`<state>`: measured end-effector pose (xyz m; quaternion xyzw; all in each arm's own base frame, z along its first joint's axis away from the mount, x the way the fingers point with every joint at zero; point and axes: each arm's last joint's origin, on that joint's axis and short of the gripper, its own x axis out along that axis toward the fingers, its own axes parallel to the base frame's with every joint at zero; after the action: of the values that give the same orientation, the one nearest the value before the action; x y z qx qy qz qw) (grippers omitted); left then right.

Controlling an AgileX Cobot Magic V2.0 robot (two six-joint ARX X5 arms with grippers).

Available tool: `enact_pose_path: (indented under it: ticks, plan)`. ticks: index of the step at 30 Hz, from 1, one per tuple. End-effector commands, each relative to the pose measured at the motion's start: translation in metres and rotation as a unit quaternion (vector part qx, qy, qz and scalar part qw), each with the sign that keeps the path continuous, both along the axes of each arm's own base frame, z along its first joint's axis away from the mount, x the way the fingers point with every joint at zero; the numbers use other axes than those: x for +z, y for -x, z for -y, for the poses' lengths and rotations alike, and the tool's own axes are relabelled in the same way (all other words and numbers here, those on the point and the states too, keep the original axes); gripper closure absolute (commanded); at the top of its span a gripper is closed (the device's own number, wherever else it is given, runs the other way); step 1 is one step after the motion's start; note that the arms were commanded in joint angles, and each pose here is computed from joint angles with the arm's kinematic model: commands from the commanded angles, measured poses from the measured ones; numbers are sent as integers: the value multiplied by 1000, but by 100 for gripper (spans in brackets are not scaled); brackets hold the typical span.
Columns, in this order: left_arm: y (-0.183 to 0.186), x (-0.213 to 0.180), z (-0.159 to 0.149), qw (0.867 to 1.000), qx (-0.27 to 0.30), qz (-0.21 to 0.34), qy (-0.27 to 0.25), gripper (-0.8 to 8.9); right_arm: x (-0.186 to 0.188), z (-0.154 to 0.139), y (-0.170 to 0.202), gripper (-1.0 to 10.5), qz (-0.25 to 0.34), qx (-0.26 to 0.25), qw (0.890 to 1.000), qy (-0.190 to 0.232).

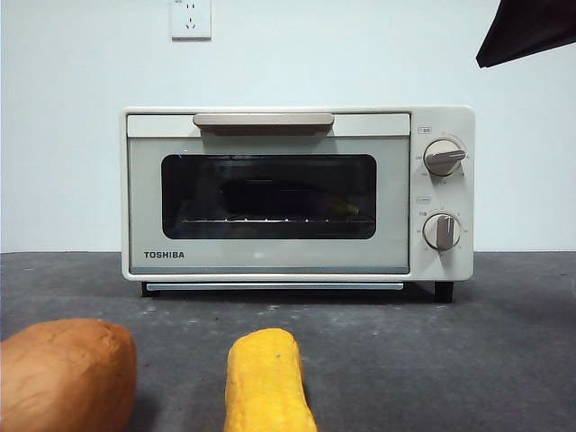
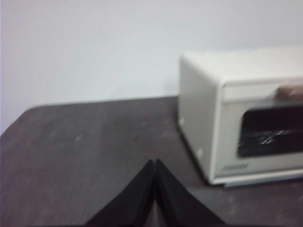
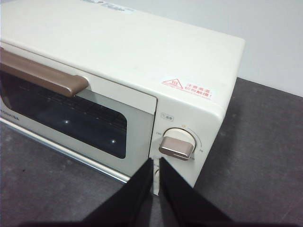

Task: Take the eggplant from the table,put the eggplant in the oven

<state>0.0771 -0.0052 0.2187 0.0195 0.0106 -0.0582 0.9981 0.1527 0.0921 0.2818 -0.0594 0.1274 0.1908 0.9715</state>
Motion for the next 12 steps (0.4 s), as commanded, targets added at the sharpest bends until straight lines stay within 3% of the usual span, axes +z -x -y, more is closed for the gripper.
enact_pose_path:
  ticks: [1, 12]
  plan:
    - [-6, -21, -2, 1000, 14, -26, -9, 806, 3, -1, -1, 943, 3, -2, 1000, -11]
    - [-16, -64, -4, 996, 26, -90, -9, 806, 3, -1, -1, 943, 3, -1, 1000, -11]
